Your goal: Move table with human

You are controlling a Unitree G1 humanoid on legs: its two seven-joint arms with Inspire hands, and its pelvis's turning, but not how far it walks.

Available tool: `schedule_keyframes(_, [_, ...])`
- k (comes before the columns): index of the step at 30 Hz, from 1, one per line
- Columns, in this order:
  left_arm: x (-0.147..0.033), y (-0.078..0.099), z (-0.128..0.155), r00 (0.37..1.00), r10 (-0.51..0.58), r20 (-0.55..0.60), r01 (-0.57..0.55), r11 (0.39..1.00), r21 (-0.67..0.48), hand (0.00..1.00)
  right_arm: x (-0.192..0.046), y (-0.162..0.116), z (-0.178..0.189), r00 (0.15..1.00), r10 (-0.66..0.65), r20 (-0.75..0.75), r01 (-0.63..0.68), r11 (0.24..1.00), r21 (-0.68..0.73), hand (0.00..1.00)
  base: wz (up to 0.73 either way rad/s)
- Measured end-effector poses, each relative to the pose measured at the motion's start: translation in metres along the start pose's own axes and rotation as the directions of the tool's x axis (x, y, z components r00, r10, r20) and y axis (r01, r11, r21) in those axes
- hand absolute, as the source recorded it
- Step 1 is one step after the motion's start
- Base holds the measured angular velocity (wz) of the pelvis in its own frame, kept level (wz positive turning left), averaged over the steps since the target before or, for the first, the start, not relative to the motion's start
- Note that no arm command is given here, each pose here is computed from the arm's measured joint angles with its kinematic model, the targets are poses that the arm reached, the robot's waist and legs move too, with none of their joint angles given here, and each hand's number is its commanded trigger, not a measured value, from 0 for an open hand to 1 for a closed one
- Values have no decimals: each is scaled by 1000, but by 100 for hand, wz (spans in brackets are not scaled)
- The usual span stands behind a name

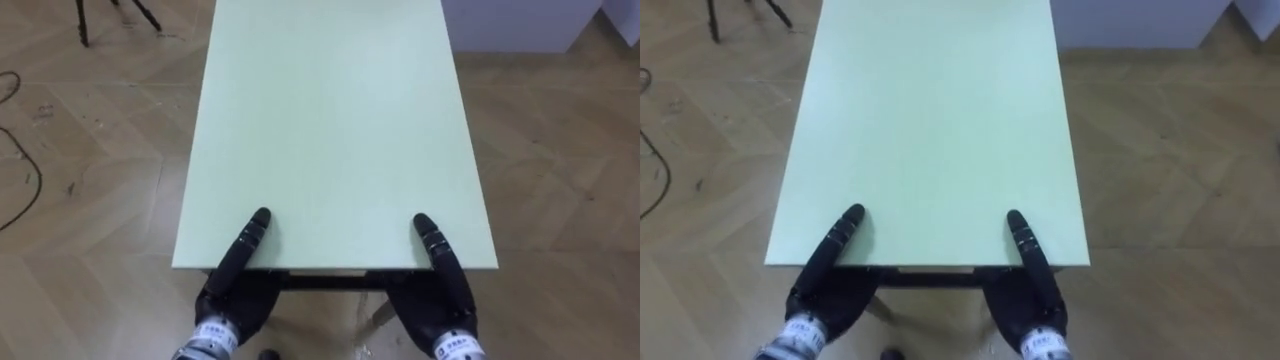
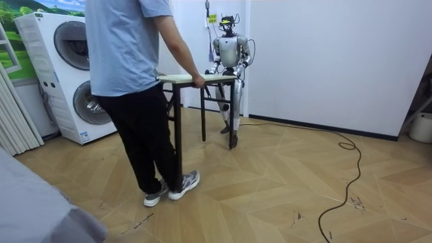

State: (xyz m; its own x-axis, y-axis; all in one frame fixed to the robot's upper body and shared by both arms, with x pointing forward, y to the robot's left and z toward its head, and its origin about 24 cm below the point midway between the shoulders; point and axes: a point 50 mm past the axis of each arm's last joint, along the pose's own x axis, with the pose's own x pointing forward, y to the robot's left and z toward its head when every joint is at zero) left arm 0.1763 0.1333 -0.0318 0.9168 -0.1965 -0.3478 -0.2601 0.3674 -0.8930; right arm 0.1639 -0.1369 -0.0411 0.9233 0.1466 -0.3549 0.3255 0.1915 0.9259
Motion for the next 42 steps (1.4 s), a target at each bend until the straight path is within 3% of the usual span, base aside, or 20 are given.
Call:
schedule_keyframes(9, [-6,6,-11,1000,30,1,-30,995,-92,100,2,4,6,1000,14,-8,-14,998,-59,100,13])
schedule_keyframes(16, [-2,2,-8,1000,6,8,-5,997,-80,100,5,8,7,1000,30,-4,-30,998,-59,100,42])
schedule_keyframes(21, [8,-12,-8,999,-34,-8,33,998,-45,100,5,9,13,999,45,24,-44,999,-25,100,44])
schedule_keyframes(25, [2,-3,-9,999,-16,30,18,997,-80,100,8,12,9,998,57,-10,-57,997,-49,100,-70])
schedule_keyframes(29, [9,-7,-13,1000,-26,15,27,997,-75,100,7,10,14,999,48,17,-47,998,-44,100,45])
schedule_keyframes(42, [1,9,-20,999,41,-16,-43,990,-135,100,3,2,12,1000,4,-3,-4,996,-88,100,-23])
